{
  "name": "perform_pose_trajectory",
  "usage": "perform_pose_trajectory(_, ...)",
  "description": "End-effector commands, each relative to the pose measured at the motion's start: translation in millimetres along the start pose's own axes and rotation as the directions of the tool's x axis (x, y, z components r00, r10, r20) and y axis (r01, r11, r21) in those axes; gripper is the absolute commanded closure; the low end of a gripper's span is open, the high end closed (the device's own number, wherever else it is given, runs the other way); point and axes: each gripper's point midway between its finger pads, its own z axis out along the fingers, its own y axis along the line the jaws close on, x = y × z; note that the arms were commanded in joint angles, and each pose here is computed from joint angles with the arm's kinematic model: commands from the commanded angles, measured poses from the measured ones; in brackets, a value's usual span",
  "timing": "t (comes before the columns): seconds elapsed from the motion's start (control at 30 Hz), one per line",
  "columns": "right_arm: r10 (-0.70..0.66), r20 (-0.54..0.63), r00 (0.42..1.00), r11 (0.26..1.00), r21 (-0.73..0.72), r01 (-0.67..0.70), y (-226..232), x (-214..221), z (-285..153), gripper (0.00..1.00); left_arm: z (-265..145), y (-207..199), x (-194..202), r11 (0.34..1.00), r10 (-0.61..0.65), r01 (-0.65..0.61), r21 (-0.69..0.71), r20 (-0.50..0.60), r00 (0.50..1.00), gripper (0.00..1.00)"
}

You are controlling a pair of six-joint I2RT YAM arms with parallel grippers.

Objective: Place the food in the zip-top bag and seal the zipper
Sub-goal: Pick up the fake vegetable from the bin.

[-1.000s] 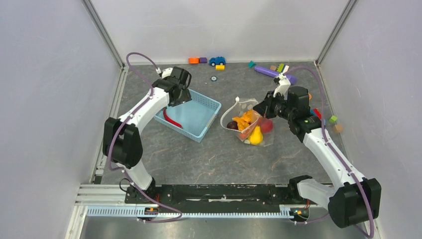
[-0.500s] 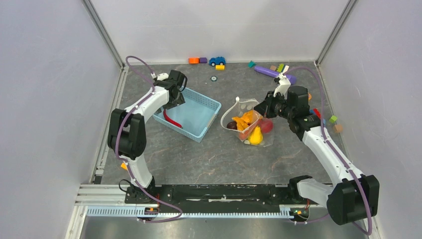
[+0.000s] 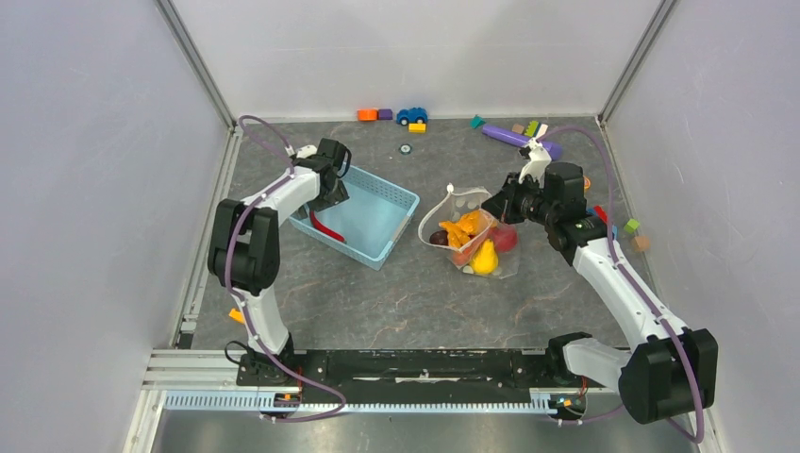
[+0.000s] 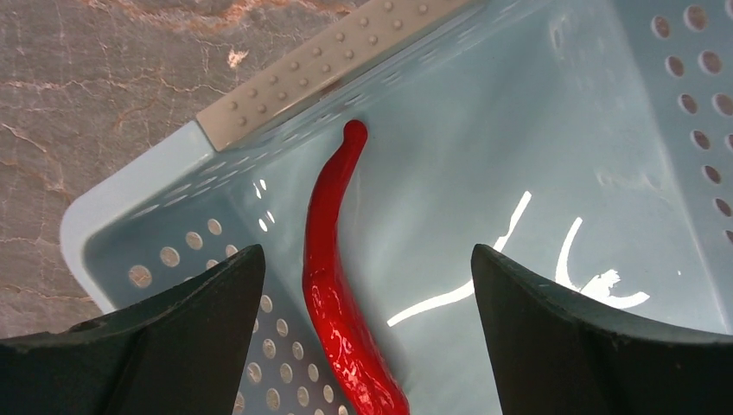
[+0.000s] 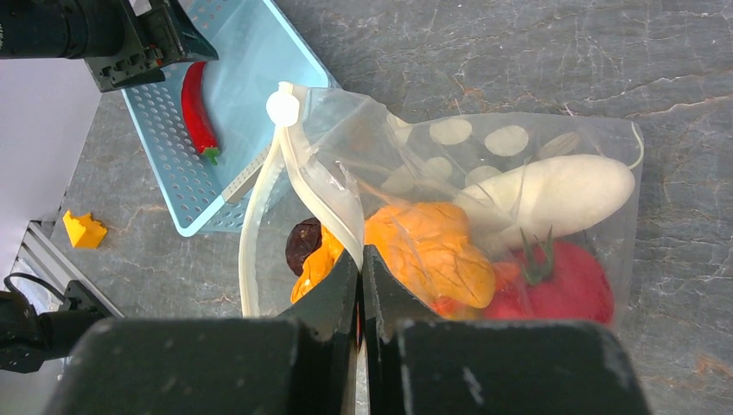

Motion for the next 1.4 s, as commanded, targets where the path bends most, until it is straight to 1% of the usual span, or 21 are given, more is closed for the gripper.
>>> perform_pose_trajectory(0.0,-0.013,0.047,0.999,1.000,-0.004,0.014,4,-21,-2,0.95,12,-3,0,1.000,-0.021,0.021,0.003,0.008,1.000,0.07)
perform_pose_trajectory(0.47,-0.007,0.034,0.999,1.000,0.006,0.007,0,-15,0,0.95,27,-14,15,0.998,-0.034,0.036,0.044,-0.047,0.998,0.11)
perform_pose_trajectory(0.6,0.003,0.023,1.000,1.000,0.004,-0.003,-2,-11,2,0.95,30,-20,23,0.997,-0.040,0.046,0.065,-0.081,0.996,0.13)
perform_pose_trajectory(0.77,0.004,0.019,1.000,1.000,0.005,-0.004,-4,-9,4,0.95,28,-31,28,0.991,-0.045,0.059,0.122,-0.115,0.992,0.14)
perform_pose_trajectory(0.9,0.008,0.017,1.000,1.000,0.004,-0.009,-4,-7,5,0.95,23,-38,29,0.984,-0.054,0.075,0.162,-0.131,0.990,0.18)
perform_pose_trajectory(1.13,0.010,0.010,1.000,1.000,0.009,-0.010,-7,-5,6,0.95,17,-27,33,0.990,-0.027,0.047,0.129,-0.154,0.988,0.21)
perform_pose_trajectory(1.23,0.012,0.008,1.000,1.000,0.007,-0.012,-7,-4,7,0.95,15,-21,35,0.992,-0.025,0.043,0.120,-0.148,0.989,0.29)
perform_pose_trajectory(1.3,0.013,0.007,1.000,1.000,0.002,-0.013,-6,-5,7,0.95,14,-18,36,0.993,-0.025,0.042,0.111,-0.146,0.989,0.30)
perform_pose_trajectory(1.37,0.014,0.008,1.000,1.000,-0.001,-0.014,-6,-5,7,0.95,13,-16,36,0.994,-0.023,0.039,0.106,-0.150,0.988,0.34)
